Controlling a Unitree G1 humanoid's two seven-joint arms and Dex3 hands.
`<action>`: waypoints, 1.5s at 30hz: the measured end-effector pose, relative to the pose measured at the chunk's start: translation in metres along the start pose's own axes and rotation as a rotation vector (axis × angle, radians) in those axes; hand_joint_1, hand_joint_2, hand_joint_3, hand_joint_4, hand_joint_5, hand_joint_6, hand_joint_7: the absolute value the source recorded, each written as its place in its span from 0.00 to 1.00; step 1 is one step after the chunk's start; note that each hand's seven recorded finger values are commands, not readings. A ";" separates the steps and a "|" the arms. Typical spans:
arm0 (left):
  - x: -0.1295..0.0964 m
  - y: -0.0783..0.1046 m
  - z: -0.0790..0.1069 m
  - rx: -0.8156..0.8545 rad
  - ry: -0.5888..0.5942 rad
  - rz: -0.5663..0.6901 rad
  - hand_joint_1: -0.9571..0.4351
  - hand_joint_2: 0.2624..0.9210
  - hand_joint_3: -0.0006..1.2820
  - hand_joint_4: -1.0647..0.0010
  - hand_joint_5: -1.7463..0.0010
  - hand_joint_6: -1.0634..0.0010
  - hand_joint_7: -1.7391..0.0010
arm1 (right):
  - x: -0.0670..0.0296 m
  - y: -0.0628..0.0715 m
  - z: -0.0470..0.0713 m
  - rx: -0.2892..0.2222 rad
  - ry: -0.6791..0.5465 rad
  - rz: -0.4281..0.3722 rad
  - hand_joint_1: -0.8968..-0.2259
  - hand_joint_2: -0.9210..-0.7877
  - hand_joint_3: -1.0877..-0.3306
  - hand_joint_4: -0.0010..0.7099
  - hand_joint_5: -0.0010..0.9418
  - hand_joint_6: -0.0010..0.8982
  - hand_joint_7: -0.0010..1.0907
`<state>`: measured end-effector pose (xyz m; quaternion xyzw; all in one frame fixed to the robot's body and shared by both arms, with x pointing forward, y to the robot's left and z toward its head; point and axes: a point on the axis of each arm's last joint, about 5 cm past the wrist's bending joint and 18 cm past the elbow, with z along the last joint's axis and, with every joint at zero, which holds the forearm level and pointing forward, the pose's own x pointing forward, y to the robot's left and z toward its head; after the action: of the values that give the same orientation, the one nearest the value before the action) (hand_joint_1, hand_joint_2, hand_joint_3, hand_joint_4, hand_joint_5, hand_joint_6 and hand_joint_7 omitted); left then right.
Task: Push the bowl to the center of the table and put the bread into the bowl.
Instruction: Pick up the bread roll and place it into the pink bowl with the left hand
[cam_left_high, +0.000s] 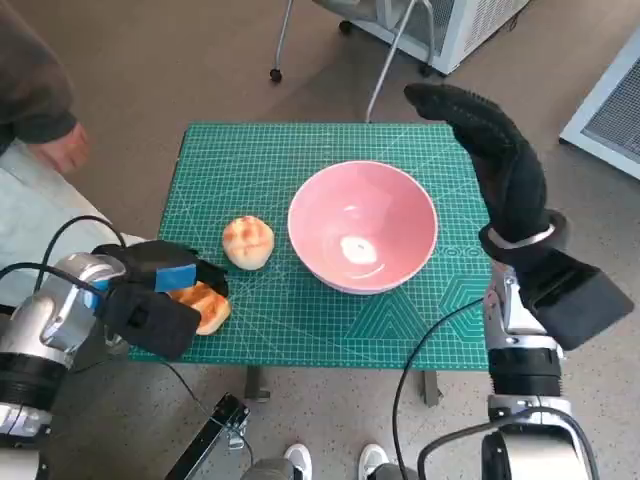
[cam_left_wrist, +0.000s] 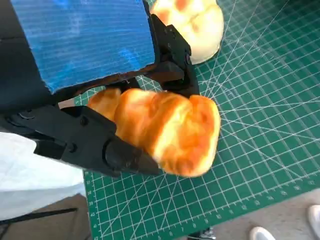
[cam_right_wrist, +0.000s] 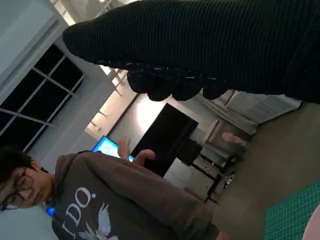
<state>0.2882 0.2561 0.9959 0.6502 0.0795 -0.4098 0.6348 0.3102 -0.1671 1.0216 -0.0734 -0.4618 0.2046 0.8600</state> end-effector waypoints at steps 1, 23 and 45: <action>-0.002 0.002 -0.001 -0.012 -0.009 0.012 0.69 1.00 0.12 0.48 0.20 0.44 0.36 | 0.0000 0.000 0.000 0.000 0.000 0.000 0.45 0.00 0.36 0.31 0.01 0.00 0.58; -0.067 0.116 0.050 0.035 -0.308 0.635 0.69 1.00 0.09 0.46 0.31 0.41 0.28 | -0.0037 -0.005 -0.003 -0.014 0.007 -0.019 0.44 0.00 0.37 0.28 0.00 0.00 0.57; 0.012 0.152 0.111 0.132 -0.415 0.656 0.69 0.99 0.10 0.45 0.29 0.42 0.30 | -0.0046 -0.011 0.000 -0.023 -0.007 -0.038 0.43 0.00 0.38 0.29 0.01 0.00 0.57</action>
<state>0.3426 0.1253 1.1195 0.5838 -0.2893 -0.3120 0.6915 0.3108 -0.1788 1.0215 -0.0737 -0.4682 0.1834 0.8612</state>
